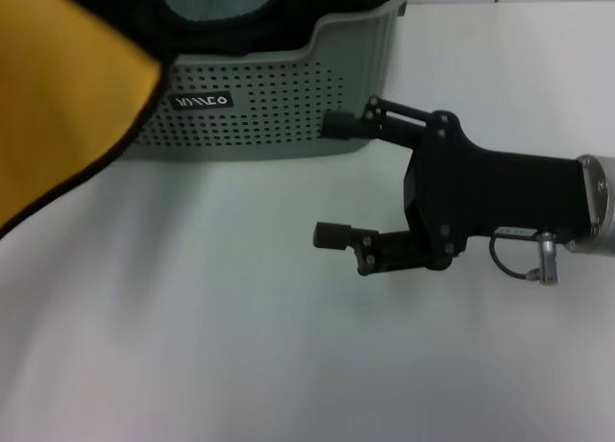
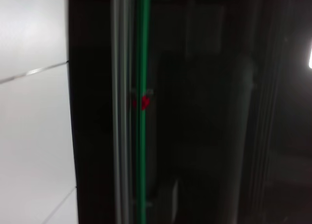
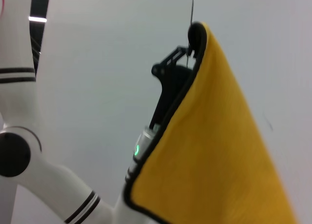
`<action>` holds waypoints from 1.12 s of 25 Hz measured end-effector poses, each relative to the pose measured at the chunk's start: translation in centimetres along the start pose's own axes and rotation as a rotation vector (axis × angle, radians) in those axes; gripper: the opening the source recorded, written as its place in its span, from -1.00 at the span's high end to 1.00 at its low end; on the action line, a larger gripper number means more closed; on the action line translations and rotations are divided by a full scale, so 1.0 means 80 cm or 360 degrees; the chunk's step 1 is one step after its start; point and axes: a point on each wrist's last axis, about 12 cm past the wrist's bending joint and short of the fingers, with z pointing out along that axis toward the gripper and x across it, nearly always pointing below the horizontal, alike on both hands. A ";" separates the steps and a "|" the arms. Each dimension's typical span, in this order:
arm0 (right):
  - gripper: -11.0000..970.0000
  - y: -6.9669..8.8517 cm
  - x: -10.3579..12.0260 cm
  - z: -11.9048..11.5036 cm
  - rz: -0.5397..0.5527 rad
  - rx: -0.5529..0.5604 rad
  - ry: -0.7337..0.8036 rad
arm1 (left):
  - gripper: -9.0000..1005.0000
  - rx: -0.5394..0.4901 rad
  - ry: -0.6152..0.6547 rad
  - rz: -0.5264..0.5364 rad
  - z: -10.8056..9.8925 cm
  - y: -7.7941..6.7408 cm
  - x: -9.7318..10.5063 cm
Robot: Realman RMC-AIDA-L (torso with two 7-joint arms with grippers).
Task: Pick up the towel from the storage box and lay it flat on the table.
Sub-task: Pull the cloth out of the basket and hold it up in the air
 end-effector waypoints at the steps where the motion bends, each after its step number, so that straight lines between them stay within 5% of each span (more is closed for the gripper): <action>1: -0.80 0.000 -0.001 0.001 -0.0007 0.0001 -0.0011 | 0.88 -0.0026 0.0002 0.0041 -0.003 0.001 0.002; 9: -0.80 -0.005 0.004 0.023 -0.0083 0.0057 -0.0019 | 0.87 -0.0282 0.0049 0.0115 -0.026 0.030 0.023; 22: -0.79 -0.011 0.033 0.076 -0.0078 0.0209 0.0129 | 0.85 -0.0275 0.0133 0.0190 -0.025 0.031 0.040; 28: -0.44 -0.004 0.036 0.093 -0.0066 0.0127 0.0157 | 0.84 -0.0276 0.0146 0.0197 -0.025 0.034 0.042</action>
